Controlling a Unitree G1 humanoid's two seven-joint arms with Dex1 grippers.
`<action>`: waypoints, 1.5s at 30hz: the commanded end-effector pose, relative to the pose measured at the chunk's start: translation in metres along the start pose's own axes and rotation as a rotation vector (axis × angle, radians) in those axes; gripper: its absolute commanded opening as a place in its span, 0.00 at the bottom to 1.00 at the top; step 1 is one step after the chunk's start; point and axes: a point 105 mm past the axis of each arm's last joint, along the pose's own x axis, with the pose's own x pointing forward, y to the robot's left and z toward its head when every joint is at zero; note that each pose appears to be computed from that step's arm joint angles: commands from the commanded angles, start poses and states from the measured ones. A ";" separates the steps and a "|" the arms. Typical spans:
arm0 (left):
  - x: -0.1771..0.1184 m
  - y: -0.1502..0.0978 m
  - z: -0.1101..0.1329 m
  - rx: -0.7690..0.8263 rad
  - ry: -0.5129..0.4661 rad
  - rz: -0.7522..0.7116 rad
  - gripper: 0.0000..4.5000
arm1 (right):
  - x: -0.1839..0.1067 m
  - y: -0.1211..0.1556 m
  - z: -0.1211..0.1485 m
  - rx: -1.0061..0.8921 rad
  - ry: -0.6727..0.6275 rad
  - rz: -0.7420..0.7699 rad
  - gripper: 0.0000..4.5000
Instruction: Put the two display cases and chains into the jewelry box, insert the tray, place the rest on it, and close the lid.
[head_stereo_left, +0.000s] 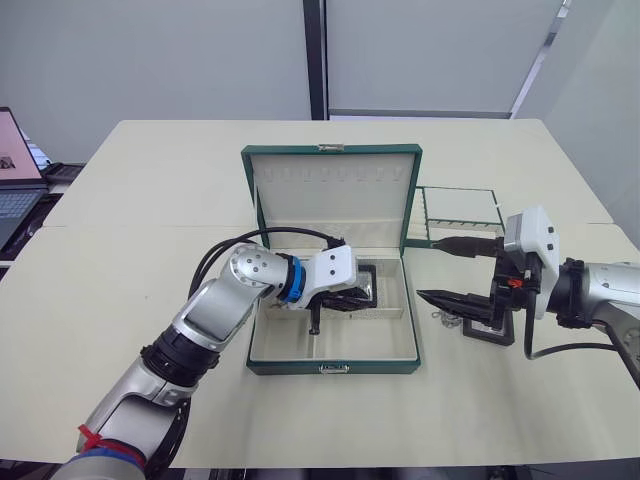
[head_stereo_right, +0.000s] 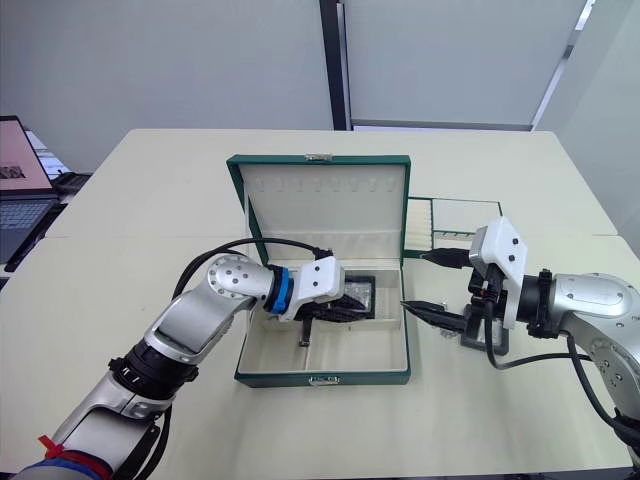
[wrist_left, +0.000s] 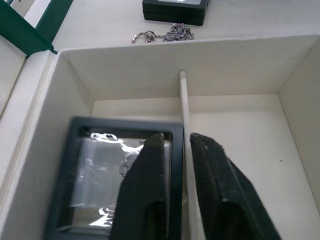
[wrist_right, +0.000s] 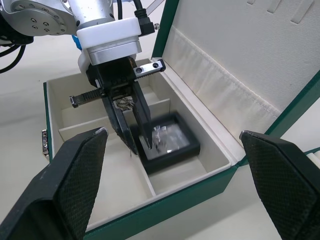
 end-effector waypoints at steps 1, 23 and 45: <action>-0.003 -0.003 0.012 0.013 -0.046 -0.011 0.47 | -0.002 0.002 0.012 -0.045 -0.030 0.008 1.00; -0.085 -0.017 0.057 -0.134 -0.258 -0.015 1.00 | -0.035 -0.013 0.010 0.043 -0.082 -0.101 1.00; -0.252 -0.032 -0.056 -0.546 -0.190 1.105 1.00 | -0.107 -0.086 -0.095 0.187 -0.069 -0.667 1.00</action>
